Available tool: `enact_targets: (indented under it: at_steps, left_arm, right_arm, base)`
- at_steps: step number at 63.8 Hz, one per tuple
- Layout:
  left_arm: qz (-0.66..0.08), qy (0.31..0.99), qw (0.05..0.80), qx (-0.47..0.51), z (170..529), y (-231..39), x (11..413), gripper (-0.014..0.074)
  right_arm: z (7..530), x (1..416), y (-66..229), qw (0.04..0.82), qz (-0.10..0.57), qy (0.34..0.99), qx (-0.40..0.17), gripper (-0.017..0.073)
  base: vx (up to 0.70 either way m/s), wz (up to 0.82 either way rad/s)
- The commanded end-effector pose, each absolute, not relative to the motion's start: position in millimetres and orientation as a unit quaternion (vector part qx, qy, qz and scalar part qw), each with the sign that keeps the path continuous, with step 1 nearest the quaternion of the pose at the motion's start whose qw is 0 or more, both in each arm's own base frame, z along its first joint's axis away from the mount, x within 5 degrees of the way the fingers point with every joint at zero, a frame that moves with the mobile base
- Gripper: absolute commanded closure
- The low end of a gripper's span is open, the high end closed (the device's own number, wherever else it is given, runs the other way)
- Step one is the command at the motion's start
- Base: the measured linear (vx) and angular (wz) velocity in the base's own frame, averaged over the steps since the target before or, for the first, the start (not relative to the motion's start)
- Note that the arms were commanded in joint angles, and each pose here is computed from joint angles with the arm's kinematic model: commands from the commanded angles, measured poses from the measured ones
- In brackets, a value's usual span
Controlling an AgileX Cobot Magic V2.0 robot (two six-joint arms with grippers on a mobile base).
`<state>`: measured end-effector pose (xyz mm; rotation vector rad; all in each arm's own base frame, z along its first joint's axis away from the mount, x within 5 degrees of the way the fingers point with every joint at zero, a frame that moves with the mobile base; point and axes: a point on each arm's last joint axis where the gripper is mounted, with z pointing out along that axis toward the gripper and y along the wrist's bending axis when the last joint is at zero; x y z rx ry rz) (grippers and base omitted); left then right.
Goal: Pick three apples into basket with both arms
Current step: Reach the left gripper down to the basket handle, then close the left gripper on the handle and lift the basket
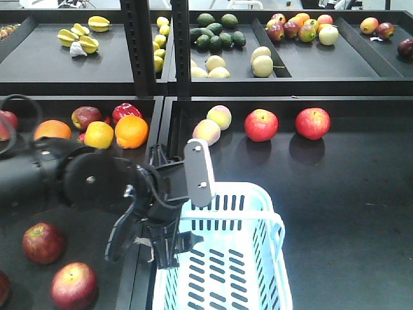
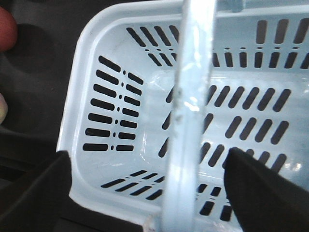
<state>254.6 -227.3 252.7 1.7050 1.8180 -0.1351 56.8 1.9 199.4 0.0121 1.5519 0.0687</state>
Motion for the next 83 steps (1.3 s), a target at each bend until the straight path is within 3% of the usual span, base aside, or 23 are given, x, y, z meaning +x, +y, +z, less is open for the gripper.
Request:
enact_targets:
  at_steps: [1, 13, 20, 38, 58, 83]
  left_arm:
    - [-0.049, 0.679, 0.366, 0.634, 273.4, -235.6, 261.9, 0.0008]
    - [-0.051, 0.684, 0.357, 0.634, 264.1, -243.2, 271.0, 0.0051]
    - [-0.051, 0.684, 0.355, 0.635, 262.9, -243.5, 271.3, 0.0126]
    - [-0.051, 0.686, 0.353, 0.634, 262.7, -243.1, 271.3, 0.0603]
    - [-0.034, 0.666, 0.381, 0.640, 289.6, -233.2, 261.9, 0.0601]
    - [0.034, 0.587, 0.513, 0.626, 400.7, -171.4, 197.6, 0.0601]
  right_arm:
    - [202.3, 56.2, 1.9, 0.739, 0.029, 0.673, 0.004, 0.0568]
    - [202.4, 56.2, 1.9, 0.739, 0.029, 0.673, 0.004, 0.0568]
    - [202.4, 56.2, 1.9, 0.739, 0.029, 0.673, 0.004, 0.0568]
    - [202.4, 56.2, 1.9, 0.739, 0.029, 0.673, 0.004, 0.0568]
    - [202.4, 56.2, 1.9, 0.739, 0.029, 0.673, 0.004, 0.0568]
    - [202.4, 56.2, 1.9, 0.739, 0.029, 0.673, 0.004, 0.0568]
  base:
    - [0.00, 0.00]
    - [0.00, 0.00]
    - [0.00, 0.00]
    - [0.00, 0.00]
    - [0.00, 0.00]
    - [0.00, 0.00]
